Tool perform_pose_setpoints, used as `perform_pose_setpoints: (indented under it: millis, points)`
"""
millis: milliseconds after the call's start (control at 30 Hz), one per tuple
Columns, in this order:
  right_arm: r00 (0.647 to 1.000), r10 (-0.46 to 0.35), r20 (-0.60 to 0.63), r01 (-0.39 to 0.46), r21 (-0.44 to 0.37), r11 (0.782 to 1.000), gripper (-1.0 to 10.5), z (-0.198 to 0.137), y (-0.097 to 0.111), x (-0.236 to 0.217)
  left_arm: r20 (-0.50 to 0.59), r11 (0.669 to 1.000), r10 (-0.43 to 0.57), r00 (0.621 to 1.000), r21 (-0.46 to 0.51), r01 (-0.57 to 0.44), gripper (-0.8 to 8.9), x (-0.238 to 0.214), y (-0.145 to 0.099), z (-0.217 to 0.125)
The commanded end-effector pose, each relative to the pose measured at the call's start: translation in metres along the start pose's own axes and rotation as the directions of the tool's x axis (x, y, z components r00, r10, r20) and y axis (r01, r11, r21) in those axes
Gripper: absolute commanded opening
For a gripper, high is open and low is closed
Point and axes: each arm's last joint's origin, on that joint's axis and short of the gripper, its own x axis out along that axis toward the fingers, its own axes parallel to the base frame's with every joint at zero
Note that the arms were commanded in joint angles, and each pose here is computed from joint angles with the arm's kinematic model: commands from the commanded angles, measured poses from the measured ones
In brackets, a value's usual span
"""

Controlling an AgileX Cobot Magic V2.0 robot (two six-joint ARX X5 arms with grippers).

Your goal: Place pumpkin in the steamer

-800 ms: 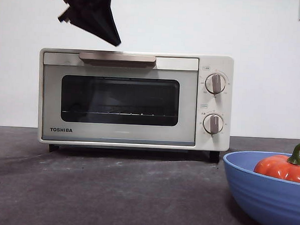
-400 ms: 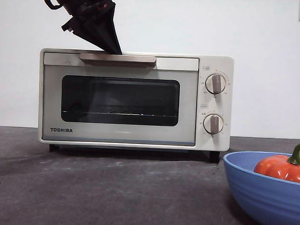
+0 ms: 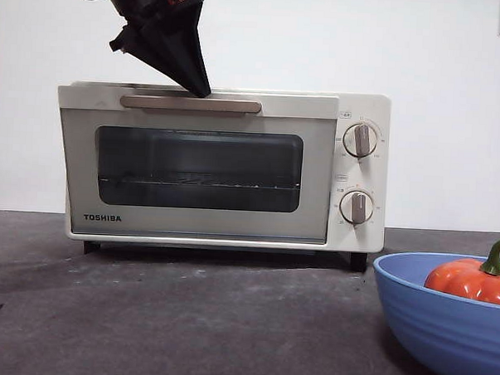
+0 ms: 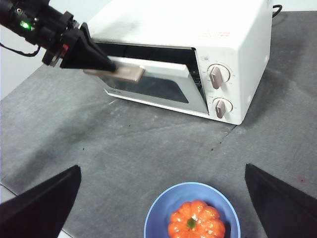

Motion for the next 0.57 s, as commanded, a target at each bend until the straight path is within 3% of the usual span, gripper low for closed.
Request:
perform_pose_setpoints:
  millis: [33,567]
  points:
    - [1.000,0.007,0.019,-0.007,0.006,1.000,5.8,0.003,0.001,-0.002,-0.071,1.000,0.019,0.997,-0.013,-0.020,0.14,0.013,0.004,-0.005]
    - [1.000,0.006,0.019,-0.006,0.002,1.000,5.8,0.003,0.001,-0.002,-0.035,0.997,0.021,0.999,-0.080,-0.024,0.14,0.009,-0.014,-0.049]
